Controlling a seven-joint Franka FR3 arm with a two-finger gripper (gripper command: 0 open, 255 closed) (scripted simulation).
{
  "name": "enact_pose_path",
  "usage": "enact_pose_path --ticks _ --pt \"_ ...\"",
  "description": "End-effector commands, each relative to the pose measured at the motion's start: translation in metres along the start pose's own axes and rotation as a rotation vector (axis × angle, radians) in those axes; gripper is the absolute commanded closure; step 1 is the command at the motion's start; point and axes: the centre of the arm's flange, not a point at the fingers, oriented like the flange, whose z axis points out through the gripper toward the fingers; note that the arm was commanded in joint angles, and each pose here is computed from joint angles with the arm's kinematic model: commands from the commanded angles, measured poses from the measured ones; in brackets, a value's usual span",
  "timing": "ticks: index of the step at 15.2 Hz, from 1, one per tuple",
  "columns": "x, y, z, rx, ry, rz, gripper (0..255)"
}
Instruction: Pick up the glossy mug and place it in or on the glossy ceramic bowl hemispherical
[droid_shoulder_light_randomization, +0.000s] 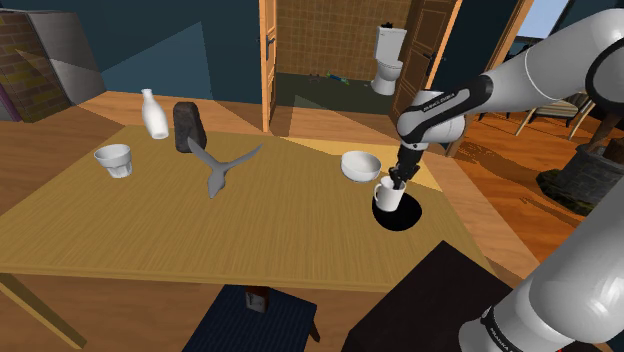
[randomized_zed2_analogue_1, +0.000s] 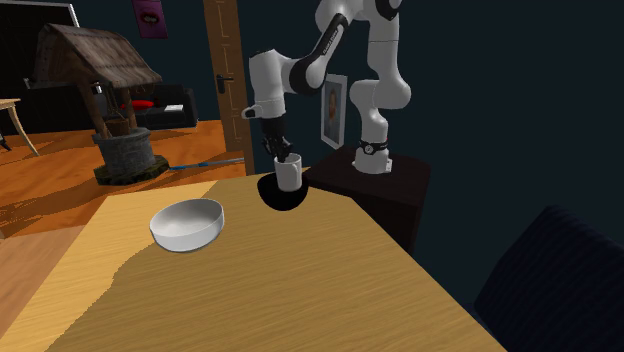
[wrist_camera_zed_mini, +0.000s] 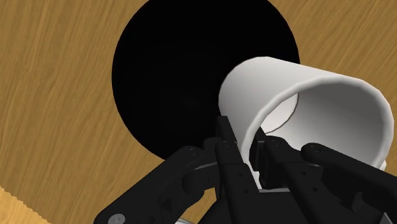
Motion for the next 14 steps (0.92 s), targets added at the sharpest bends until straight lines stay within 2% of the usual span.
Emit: enact_pose_path --ticks 1,6,7,12,14 --pt "0.001 0.000 0.002 0.000 0.001 0.000 255" --pt "0.001 0.000 0.002 0.000 0.001 0.000 255" --pt "0.001 0.000 0.002 0.000 0.001 0.000 0" --pt "0.001 0.000 0.002 0.000 0.001 0.000 0" --pt "0.001 0.000 -0.024 0.000 0.001 0.000 0"
